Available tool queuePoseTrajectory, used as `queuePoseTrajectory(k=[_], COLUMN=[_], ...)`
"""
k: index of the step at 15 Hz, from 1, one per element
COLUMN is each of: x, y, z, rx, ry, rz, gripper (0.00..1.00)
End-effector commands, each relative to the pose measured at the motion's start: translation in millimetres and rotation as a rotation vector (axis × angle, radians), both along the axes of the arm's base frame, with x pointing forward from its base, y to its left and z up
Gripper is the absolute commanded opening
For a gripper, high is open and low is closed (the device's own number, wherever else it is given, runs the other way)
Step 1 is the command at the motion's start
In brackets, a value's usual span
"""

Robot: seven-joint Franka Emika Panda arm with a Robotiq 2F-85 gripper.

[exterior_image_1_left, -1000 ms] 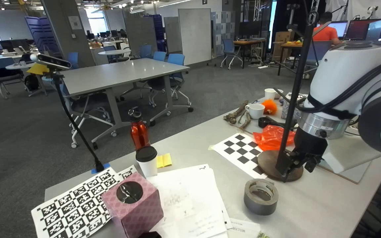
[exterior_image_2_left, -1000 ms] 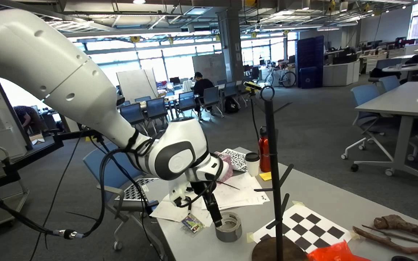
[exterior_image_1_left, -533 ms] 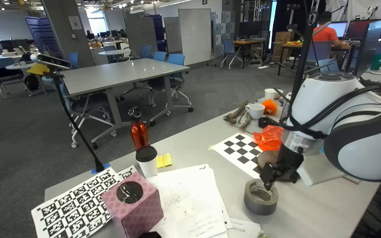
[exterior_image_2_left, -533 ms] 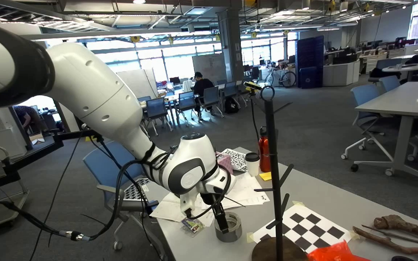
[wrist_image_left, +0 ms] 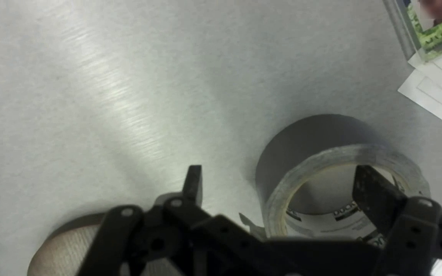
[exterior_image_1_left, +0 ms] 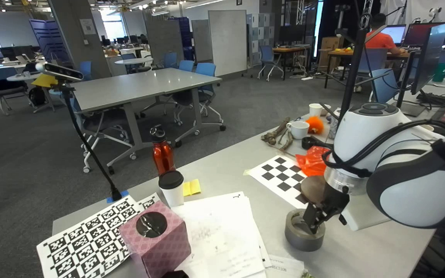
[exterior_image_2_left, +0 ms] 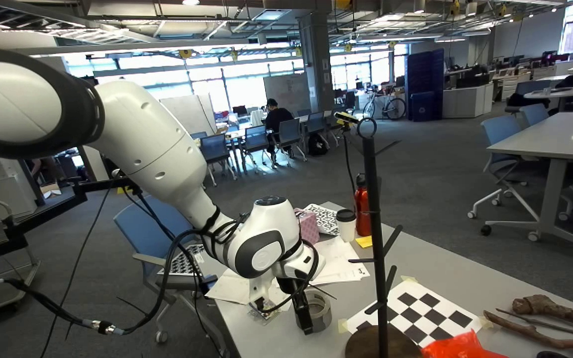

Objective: Hang the gray masking tape on the stand

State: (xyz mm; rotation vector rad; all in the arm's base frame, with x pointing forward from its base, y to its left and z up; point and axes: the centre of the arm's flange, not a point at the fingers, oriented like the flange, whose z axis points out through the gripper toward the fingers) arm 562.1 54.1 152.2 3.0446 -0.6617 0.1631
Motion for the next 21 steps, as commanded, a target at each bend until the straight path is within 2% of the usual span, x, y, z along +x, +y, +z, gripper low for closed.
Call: queuePoseTrajectory(k=[1,4,6,7,8,9,12,13,14,16,21], x=[7.1,11.7,11.4,11.4,12.4,12.9,15.9,17.0,18.4,20.7,18.6], y=[-1.2,-2.8,-4.4,-5.6,-5.1,-5.8,-7.9,-8.3,-8.4,-8.9,-15.0], z=[-9.6,-8.4,-10.2,-11.4,-12.1,-13.0,-17.4,-18.6,-19.4,-19.9,-19.7], rx=[-0.007,-0.009,-0.010,-0.010,-0.009,-0.008,-0.004,-0.002,-0.001,0.000,-0.010], ry=[-0.014,-0.022,-0.019,-0.017,-0.016,-0.016,-0.012,-0.012,-0.012,-0.014,-0.012], rz=[-0.031,-0.035,-0.036,-0.038,-0.041,-0.044,-0.055,-0.060,-0.064,-0.068,-0.083], gripper=[1.00,1.00,0.93,0.97,0.96,1.00,1.00,0.95,0.74,0.69,0.31])
